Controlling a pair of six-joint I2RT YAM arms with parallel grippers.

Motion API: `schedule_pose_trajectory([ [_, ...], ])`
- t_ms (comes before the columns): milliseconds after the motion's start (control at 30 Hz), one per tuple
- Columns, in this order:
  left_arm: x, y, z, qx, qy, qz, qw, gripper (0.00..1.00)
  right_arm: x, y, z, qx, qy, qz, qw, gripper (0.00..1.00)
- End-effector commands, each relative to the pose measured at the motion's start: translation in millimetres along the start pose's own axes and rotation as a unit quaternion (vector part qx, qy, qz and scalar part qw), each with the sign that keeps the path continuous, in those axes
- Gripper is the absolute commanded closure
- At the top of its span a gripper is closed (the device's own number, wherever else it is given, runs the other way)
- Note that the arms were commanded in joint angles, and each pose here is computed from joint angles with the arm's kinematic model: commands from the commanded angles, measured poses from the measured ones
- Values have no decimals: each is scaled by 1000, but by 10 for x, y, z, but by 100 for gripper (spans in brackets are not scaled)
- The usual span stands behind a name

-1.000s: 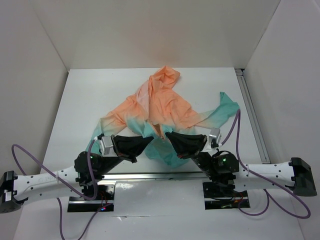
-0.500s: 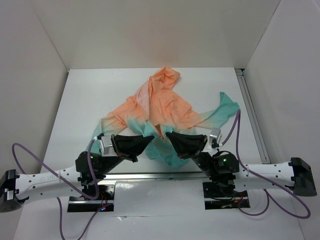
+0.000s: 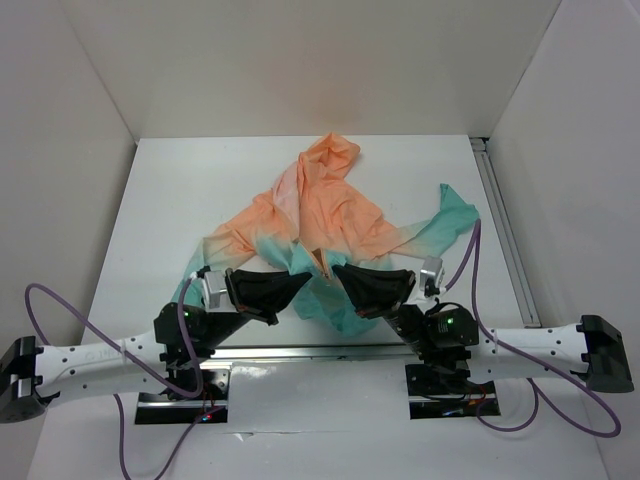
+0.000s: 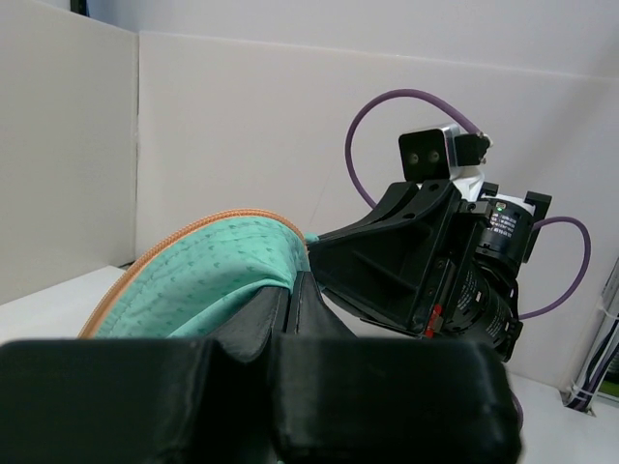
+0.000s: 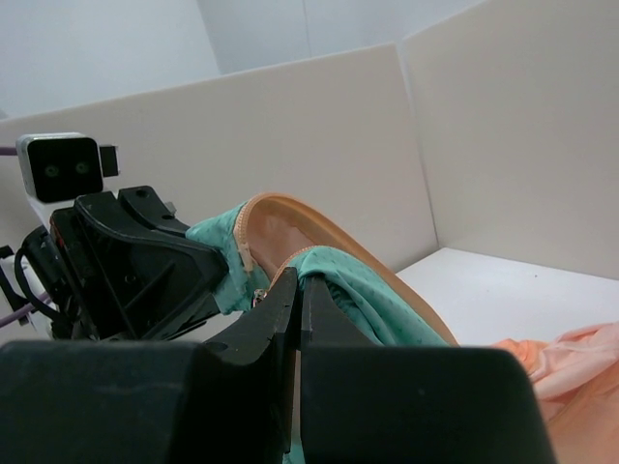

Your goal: Zip up the jacket

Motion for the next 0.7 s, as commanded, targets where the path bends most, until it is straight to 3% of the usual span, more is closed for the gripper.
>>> schedule_pose_trajectory([
  [0, 247, -125, -79, -30, -56, 24, 998, 100, 227, -30, -26, -8, -55, -23, 998, 100],
  [667, 199, -118, -67, -31, -58, 33, 997, 100, 295, -57, -4, -11, -71, -26, 997, 100],
])
Point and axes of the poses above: each gripper's point midway between its finger pads, its own z axis back along the fingers, its own y axis along the line the jaws close on, x = y × z, the point moved 7 cm from there along z, back along the fingers, and after that the axes turned 11 degrees about z, right-handed, at the moved point
